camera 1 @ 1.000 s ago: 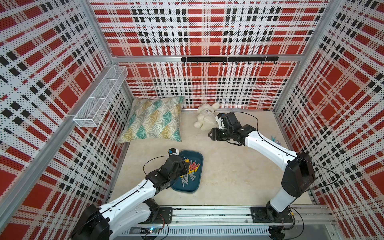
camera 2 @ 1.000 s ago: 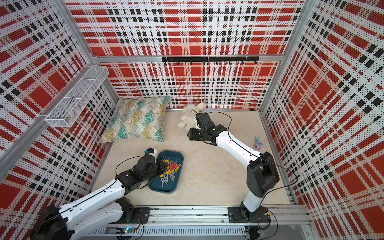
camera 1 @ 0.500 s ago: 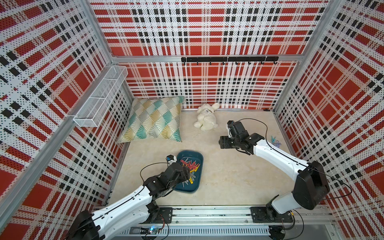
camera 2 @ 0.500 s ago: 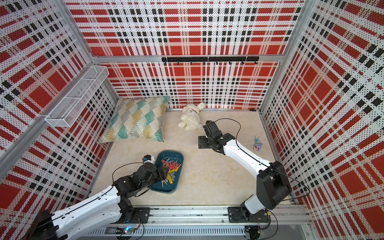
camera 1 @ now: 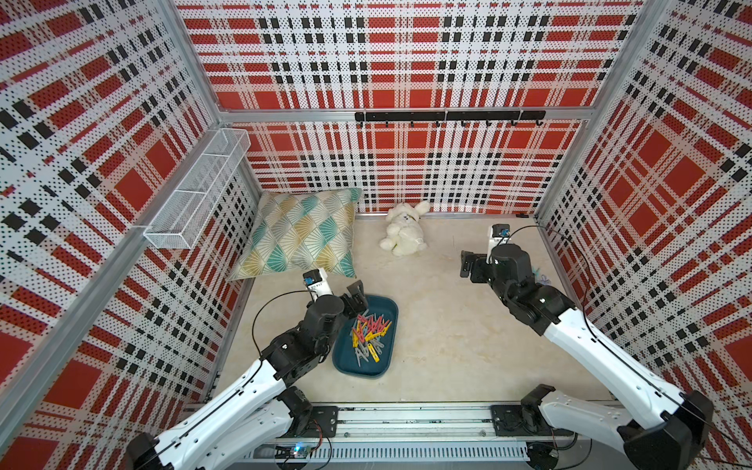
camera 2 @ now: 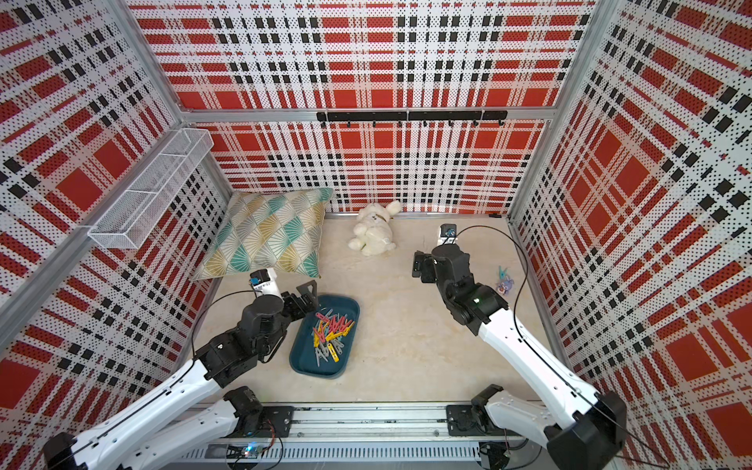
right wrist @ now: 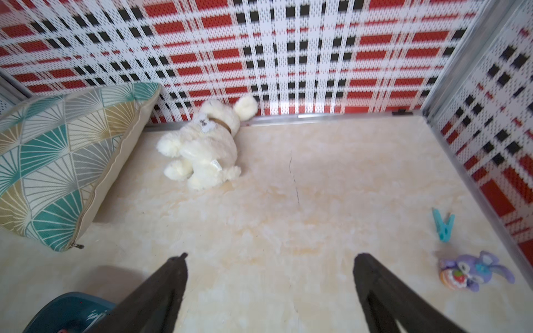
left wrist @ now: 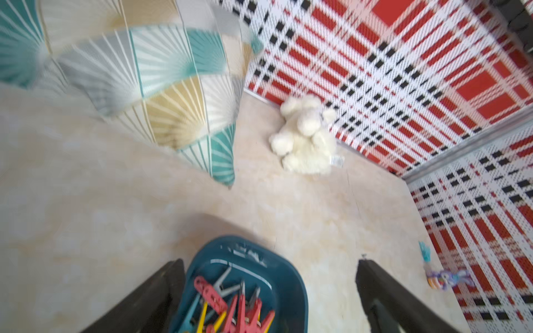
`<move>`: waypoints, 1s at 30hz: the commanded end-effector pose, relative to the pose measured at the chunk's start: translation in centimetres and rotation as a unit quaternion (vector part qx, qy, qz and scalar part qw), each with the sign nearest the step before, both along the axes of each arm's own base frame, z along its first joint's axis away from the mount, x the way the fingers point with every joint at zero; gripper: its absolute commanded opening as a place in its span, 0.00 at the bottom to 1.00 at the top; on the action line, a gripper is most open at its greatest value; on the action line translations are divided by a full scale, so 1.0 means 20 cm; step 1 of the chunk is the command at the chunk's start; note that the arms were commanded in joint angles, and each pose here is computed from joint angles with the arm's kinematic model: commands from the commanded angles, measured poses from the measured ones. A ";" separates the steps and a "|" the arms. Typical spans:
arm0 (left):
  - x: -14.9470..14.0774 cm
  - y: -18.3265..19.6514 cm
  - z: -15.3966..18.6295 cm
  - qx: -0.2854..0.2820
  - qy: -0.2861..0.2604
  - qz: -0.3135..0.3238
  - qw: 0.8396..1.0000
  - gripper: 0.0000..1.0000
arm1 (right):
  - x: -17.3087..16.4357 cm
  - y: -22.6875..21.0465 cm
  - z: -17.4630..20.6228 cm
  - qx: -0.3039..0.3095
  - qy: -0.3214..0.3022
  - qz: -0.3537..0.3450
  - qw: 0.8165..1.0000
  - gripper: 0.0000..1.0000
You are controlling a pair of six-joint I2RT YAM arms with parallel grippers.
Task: Put the clothespins into the storage box
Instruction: Reset both arms
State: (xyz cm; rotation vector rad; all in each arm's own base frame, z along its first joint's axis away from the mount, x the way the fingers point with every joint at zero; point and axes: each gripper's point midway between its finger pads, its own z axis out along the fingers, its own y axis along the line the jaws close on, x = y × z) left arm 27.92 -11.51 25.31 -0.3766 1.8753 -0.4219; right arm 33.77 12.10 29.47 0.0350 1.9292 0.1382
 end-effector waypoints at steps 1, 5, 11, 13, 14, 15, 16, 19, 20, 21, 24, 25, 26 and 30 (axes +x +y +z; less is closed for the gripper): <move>0.10 0.06 0.33 0.065 -0.089 0.018 0.994 0.99 | 0.03 -0.07 0.15 -0.032 -0.085 -0.021 0.996 1.00; 0.17 0.18 0.45 0.080 -0.129 0.095 0.984 0.96 | 0.02 -0.10 0.31 -0.093 -0.142 -0.024 0.985 1.00; 0.22 0.31 0.36 0.156 -0.170 0.119 0.966 0.99 | 0.12 -0.27 0.25 -0.143 -0.167 -0.042 0.975 1.00; 0.24 0.42 0.21 0.166 -0.149 0.135 0.965 0.99 | 0.15 -0.37 0.13 -0.150 -0.146 -0.069 0.975 1.00; 0.25 0.49 0.13 0.168 -0.140 0.147 0.965 0.99 | 0.16 -0.44 0.05 -0.141 -0.134 -0.086 0.977 1.00; 0.24 0.54 0.06 0.169 -0.136 0.155 0.964 0.99 | 0.17 -0.49 -0.01 -0.128 -0.127 -0.096 0.979 1.00; 0.22 0.59 -0.01 0.172 -0.136 0.158 0.963 0.99 | 0.17 -0.53 -0.09 -0.115 -0.124 -0.101 0.980 1.00; 0.15 0.76 -0.13 0.171 -0.141 0.208 0.953 0.99 | 0.15 -0.60 -0.28 -0.107 -0.122 -0.117 0.980 1.00; 0.13 0.80 -0.17 0.165 -0.143 0.221 0.950 0.99 | 0.14 -0.60 -0.34 -0.109 -0.120 -0.116 0.980 1.00; 0.12 0.83 -0.20 0.166 -0.142 0.223 0.950 0.99 | 0.14 -0.60 -0.38 -0.115 -0.117 -0.115 0.980 1.00; 0.12 0.89 -0.30 0.166 -0.137 0.228 0.950 0.99 | 0.13 -0.60 -0.50 -0.124 -0.123 -0.112 0.978 1.00; 0.12 0.90 -0.31 0.168 -0.142 0.230 0.948 0.99 | 0.13 -0.61 -0.54 -0.129 -0.124 -0.113 0.977 1.00; 0.11 0.89 -0.32 0.171 -0.150 0.228 0.947 0.99 | 0.12 -0.61 -0.57 -0.133 -0.122 -0.111 0.977 1.00; 0.12 0.89 -0.34 0.182 -0.170 0.222 0.943 0.99 | 0.12 -0.62 -0.67 -0.131 -0.122 -0.111 0.978 1.00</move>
